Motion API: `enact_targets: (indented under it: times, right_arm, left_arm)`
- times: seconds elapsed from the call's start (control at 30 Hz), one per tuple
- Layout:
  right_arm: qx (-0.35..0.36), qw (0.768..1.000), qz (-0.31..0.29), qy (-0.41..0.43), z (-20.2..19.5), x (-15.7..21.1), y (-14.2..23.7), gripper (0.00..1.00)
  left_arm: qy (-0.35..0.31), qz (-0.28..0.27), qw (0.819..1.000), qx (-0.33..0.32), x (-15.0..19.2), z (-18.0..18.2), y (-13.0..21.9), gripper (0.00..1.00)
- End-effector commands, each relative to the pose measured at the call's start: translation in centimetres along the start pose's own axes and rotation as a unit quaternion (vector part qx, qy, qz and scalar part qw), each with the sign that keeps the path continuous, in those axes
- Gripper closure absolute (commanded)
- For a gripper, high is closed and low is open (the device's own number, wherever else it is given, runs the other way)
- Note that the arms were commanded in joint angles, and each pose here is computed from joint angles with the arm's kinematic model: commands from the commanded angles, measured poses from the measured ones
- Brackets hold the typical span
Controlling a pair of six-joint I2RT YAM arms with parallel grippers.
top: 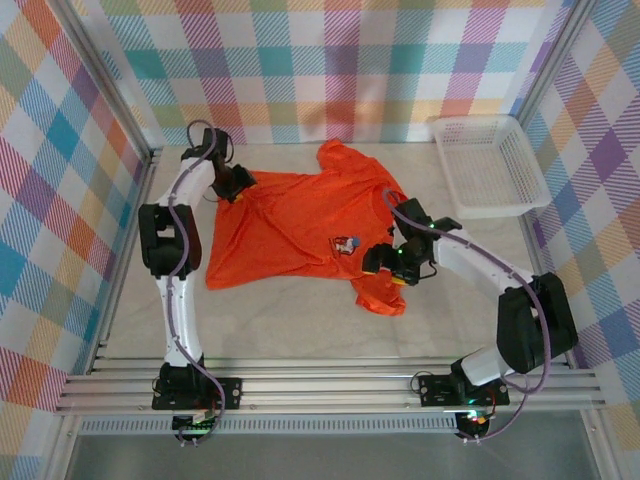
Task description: Fold the inside-out t-shirt
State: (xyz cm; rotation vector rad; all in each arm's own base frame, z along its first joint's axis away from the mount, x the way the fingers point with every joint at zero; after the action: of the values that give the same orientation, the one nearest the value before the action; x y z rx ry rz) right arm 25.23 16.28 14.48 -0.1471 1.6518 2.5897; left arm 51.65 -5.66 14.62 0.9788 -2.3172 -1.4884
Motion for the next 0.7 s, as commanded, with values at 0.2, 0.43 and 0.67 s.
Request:
enact_targets:
  times: [0.2,0.43,0.67]
  right_arm:
    - [-0.004,0.998,0.061,-0.033,-1.0,0.7,-6.4,0.23]
    - [0.046,0.988,0.117,-0.086,-5.4,8.7,-6.9,0.23]
    - [0.052,0.986,0.110,-0.111,-6.8,12.3,-5.1,0.24]
  left_arm:
    - [-0.008,0.022,1.000,0.016,3.9,0.4,-1.3,0.54]
    - [0.050,0.030,0.997,-0.049,1.0,5.6,-7.3,0.54]
    - [0.070,0.031,0.995,-0.070,-1.1,7.7,-8.0,0.55]
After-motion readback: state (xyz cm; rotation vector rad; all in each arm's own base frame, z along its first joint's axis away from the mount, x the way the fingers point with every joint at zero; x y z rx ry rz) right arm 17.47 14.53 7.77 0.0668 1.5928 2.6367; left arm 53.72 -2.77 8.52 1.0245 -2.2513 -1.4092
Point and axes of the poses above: each hand's point on the last joint's axis, 136 mm out from that joint toward the fingers, its own y axis back along the fingers, its own z axis along the line the jaws close on, x = y × z, the point moved 6 cm from there along y, back along the fingers, and after that the axes turned 7 degrees about y, right-handed, at the moved point
